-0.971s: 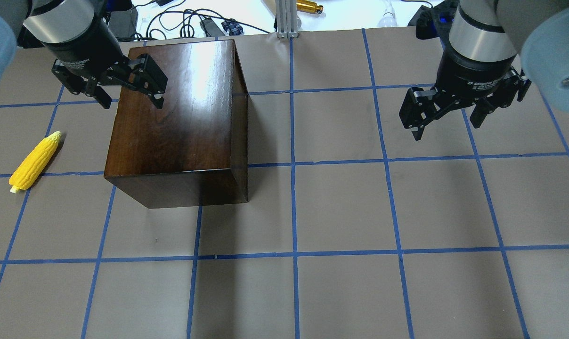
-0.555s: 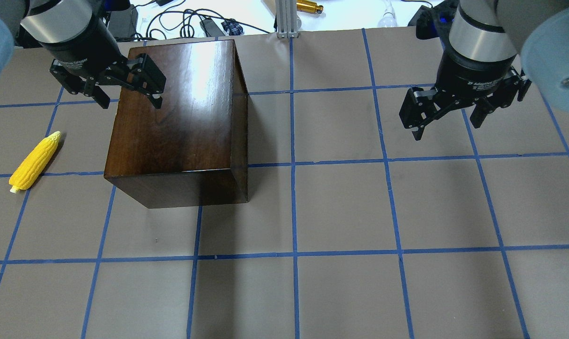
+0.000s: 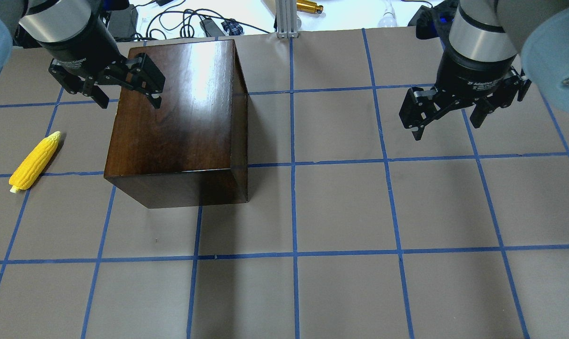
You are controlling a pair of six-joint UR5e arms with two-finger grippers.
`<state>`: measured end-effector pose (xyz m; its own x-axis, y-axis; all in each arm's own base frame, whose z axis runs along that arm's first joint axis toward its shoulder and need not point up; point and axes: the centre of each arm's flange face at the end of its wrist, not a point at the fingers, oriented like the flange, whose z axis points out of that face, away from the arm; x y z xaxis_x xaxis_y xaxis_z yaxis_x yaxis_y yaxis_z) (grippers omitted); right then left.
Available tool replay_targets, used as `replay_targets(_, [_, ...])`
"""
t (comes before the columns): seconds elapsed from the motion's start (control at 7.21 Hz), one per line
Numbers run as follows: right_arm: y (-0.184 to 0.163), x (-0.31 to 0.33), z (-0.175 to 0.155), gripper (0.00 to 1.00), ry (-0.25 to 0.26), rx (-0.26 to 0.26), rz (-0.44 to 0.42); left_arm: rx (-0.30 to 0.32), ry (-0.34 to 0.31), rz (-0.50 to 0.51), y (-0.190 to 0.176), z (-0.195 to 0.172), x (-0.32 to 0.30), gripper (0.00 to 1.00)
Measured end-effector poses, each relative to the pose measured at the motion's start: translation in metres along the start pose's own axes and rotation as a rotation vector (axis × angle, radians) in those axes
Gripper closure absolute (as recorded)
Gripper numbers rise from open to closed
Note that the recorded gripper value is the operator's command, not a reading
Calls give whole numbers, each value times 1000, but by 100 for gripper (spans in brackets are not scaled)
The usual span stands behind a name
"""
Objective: Open drawer and put corn inside
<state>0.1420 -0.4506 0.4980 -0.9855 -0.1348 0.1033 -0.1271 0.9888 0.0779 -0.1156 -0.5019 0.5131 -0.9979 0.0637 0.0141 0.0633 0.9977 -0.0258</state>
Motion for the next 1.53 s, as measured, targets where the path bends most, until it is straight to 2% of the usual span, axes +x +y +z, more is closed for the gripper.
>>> replay_targets(0.55, [0,0,0,0,0,0,0,-1,2,-35,-3,-1,-20,0])
replay_targets(1.11, [0,0,0,0,0,0,0,-31,7,-139,-10,12,-145,0])
replay_targets(1.53, [0,0,0,0,0,0,0,-72,31,-88,-17,46,-239,0])
